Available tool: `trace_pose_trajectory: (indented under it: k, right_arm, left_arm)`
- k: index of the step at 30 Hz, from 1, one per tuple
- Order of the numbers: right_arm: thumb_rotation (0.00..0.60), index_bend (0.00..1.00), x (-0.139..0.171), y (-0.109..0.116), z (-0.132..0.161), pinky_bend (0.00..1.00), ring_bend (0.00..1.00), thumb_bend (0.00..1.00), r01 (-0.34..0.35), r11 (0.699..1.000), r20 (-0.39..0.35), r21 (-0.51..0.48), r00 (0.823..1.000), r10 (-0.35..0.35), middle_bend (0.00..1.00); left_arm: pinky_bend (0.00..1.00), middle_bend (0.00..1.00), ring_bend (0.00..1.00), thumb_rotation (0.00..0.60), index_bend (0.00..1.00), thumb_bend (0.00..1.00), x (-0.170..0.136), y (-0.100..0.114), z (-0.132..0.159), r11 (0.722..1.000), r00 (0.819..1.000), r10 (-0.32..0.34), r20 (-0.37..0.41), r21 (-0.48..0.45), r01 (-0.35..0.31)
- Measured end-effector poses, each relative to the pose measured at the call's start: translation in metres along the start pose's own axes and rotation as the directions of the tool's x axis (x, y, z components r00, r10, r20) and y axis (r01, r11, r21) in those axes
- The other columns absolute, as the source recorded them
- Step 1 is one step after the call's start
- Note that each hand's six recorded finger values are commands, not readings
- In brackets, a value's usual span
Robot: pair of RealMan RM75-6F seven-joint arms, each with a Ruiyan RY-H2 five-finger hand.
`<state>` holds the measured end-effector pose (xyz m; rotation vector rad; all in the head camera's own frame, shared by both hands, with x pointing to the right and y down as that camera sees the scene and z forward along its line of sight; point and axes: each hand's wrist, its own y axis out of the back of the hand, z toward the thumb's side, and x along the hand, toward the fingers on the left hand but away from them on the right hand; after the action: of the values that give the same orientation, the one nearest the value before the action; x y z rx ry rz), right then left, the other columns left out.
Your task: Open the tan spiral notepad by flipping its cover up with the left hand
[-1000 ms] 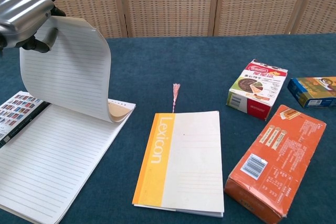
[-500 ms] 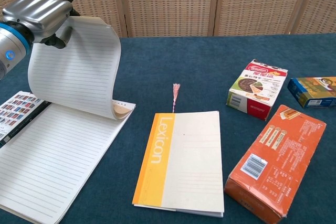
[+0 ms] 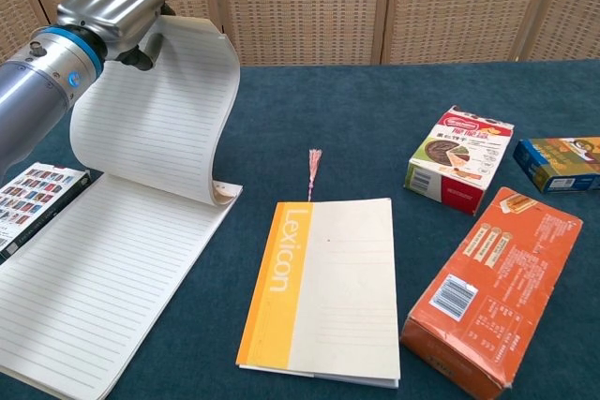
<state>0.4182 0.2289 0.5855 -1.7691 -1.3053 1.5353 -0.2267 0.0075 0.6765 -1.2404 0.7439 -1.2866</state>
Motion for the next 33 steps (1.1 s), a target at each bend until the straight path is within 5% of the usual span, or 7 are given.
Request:
trace_pose_trajectory:
  k: [29,33]
  right_arm:
    - [0.600,0.00,-0.004,-0.005,0.000,0.00,0.00,0.00,-0.024,0.999,0.021,-0.021,0.999,0.024,0.00]
    - [0.600,0.00,-0.005,-0.006,0.000,0.00,0.00,0.00,-0.027,0.999,0.023,-0.021,0.999,0.027,0.00]
  left_arm:
    - [0.03,0.00,0.00,0.600,0.79,0.63,0.038,-0.008,0.012,1.000,1.000,0.021,0.011,0.000,-0.021]
    - [0.03,0.00,0.00,0.600,0.70,0.62,0.042,-0.011,0.013,1.000,1.000,0.017,0.013,0.002,-0.017]
